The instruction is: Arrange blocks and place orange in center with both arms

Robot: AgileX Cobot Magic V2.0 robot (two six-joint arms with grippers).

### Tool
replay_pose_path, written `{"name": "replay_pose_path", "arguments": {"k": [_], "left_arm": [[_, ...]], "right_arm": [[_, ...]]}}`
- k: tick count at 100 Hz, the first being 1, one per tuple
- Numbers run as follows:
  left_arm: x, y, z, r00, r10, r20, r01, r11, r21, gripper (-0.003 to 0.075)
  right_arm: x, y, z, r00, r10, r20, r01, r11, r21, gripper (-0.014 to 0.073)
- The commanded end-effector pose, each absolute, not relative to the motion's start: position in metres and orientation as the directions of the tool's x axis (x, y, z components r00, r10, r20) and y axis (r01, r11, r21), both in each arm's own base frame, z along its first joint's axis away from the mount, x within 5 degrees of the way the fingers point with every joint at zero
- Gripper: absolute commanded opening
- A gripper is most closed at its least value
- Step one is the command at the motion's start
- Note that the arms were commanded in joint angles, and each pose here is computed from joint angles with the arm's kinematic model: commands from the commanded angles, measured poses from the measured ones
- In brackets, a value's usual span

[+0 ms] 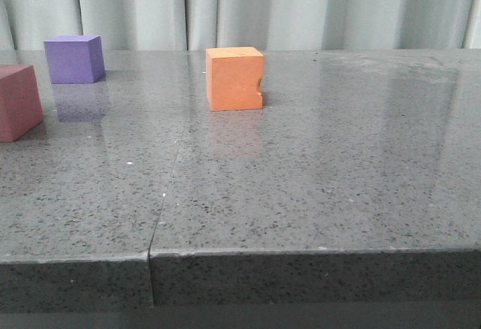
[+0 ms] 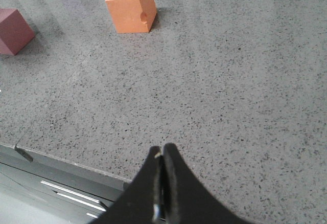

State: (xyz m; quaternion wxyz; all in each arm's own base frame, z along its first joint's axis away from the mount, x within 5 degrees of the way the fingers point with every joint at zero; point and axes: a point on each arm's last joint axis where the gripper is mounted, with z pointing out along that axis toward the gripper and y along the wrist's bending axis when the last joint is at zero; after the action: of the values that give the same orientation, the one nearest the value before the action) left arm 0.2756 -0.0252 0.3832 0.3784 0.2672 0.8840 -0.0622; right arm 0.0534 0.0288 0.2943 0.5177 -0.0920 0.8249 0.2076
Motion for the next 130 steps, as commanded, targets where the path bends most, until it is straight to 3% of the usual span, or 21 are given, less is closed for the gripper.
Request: {"name": "replay_pose_path", "arguments": {"k": [1, 46, 100, 130], "left_arm": [[0.286, -0.031, 0.404, -0.464, 0.452, -0.762, 0.579, 0.805, 0.125, 0.0659], [0.331, -0.094, 0.401, -0.253, 0.627, -0.737, 0.812, 0.551, 0.191, 0.0659], [0.364, -0.191, 0.368, -0.079, 0.713, -0.696, 0.872, 0.388, 0.299, 0.0659], [0.379, -0.218, 0.343, -0.069, 0.714, -0.697, 0.881, 0.371, 0.294, 0.0659]], "right_arm": [[0.056, 0.029, 0.307, -0.369, 0.085, -0.925, -0.386, 0.892, 0.236, -0.0069], [0.056, 0.029, 0.307, -0.369, 0.085, -0.925, -0.386, 0.892, 0.236, -0.0069], [0.056, 0.029, 0.307, -0.369, 0.085, -0.925, -0.386, 0.892, 0.236, -0.0069], [0.056, 0.029, 0.307, -0.369, 0.085, -0.925, -0.386, 0.892, 0.236, -0.0069]]}}
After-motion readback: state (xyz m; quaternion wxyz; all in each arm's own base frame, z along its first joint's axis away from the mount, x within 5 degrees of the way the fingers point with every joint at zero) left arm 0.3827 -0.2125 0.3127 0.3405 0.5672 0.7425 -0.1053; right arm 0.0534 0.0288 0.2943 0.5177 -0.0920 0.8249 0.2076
